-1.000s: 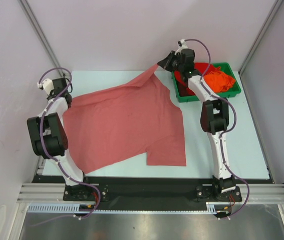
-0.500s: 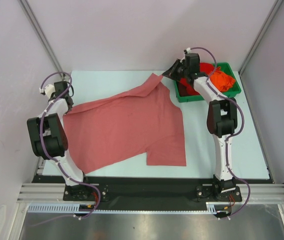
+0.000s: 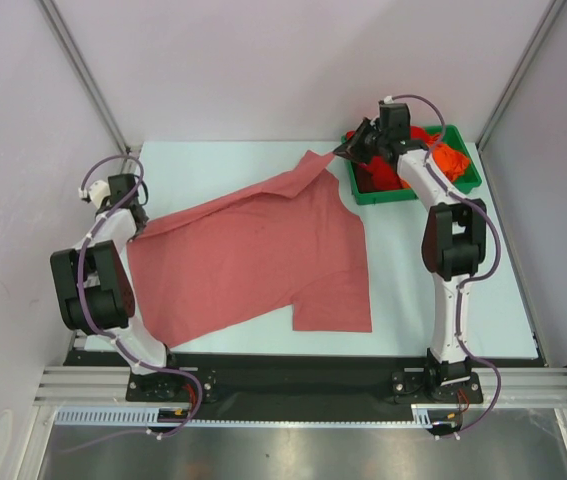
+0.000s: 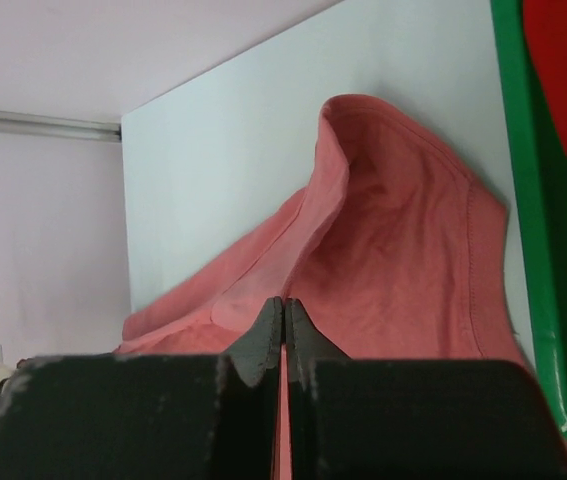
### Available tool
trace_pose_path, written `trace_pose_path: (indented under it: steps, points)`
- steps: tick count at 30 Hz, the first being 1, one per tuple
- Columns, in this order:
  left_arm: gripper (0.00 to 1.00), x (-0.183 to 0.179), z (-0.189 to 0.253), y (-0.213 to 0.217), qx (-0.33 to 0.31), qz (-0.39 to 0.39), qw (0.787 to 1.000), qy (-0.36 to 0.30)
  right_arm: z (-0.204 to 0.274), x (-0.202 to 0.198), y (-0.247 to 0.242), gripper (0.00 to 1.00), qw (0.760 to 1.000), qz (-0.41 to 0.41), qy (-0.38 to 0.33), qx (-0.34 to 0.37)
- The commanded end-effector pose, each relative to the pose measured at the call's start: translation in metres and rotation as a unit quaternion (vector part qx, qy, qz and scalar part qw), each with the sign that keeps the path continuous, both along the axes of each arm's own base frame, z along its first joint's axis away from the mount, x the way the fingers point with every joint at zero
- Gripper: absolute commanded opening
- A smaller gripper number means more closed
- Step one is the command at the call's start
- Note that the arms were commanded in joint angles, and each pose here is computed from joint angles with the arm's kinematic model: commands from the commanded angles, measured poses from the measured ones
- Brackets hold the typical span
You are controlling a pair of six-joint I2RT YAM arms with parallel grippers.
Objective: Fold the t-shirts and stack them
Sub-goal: Fold the tshirt
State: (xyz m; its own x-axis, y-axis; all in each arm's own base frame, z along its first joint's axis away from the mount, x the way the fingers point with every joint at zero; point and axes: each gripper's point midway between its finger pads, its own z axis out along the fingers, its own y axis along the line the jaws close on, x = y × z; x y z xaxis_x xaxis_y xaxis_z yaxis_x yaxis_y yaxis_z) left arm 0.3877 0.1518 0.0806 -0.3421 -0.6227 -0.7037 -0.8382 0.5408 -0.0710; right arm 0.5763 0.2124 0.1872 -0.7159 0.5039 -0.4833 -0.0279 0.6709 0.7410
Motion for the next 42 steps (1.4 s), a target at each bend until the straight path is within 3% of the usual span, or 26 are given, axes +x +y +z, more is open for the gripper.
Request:
trace_pose_path:
  steps: [1,13,16,19,20,21,22,23,25,26,30,32,36,42]
  points:
    - [0.0,-0.004,0.014,0.003,0.005,0.014,1.0,-0.025,0.033,-0.015,-0.007,0.0,1.0,-0.006,-0.008,-0.005]
    - [0.01,-0.012,-0.004,-0.005,-0.005,0.006,1.0,-0.004,-0.022,-0.035,-0.015,0.0,0.996,-0.014,0.045,-0.079]
    - [0.17,-0.023,-0.007,-0.007,-0.008,0.018,1.0,-0.007,-0.035,-0.048,-0.017,0.03,0.993,-0.004,0.06,-0.102]
    - [0.15,-0.033,0.0,-0.01,-0.012,0.024,0.999,-0.027,-0.046,-0.068,-0.019,0.06,0.988,0.009,0.068,-0.14]
    - [0.2,-0.034,0.005,-0.01,-0.01,0.024,0.999,-0.034,-0.049,-0.072,-0.021,0.11,0.986,0.011,0.067,-0.149]
    - [0.3,-0.035,0.009,-0.01,-0.008,0.029,0.999,-0.042,-0.052,-0.078,-0.025,0.23,0.985,0.01,0.066,-0.158]
    - [0.53,-0.039,0.021,-0.007,0.0,0.037,0.998,-0.053,-0.052,-0.079,-0.028,0.26,0.984,0.008,0.064,-0.165]
    - [0.61,-0.039,0.027,-0.007,0.003,0.04,0.997,-0.06,-0.053,-0.079,-0.034,0.35,0.981,0.008,0.059,-0.182]
    - [0.74,-0.039,0.04,-0.004,0.015,0.037,0.997,-0.072,-0.039,-0.072,-0.036,0.43,0.98,0.008,0.026,-0.196]
    - [0.75,-0.039,0.049,-0.004,0.018,0.035,0.996,-0.082,-0.033,-0.069,-0.033,0.51,0.979,0.015,0.013,-0.201]
    - [0.68,-0.02,0.059,-0.009,0.011,-0.003,0.994,-0.105,0.001,-0.041,0.007,0.57,0.97,0.108,-0.091,-0.199]
    - [0.65,-0.003,0.054,-0.017,-0.011,-0.036,0.993,-0.11,0.007,-0.017,0.017,0.61,0.966,0.118,-0.118,-0.199]
    - [0.45,0.017,0.03,-0.022,-0.036,-0.084,0.992,-0.086,-0.009,0.013,0.027,0.66,0.963,0.134,-0.133,-0.191]
    - [0.34,0.043,0.012,-0.019,-0.075,-0.11,0.985,-0.109,-0.038,0.038,0.04,0.72,0.962,0.15,-0.149,-0.17]
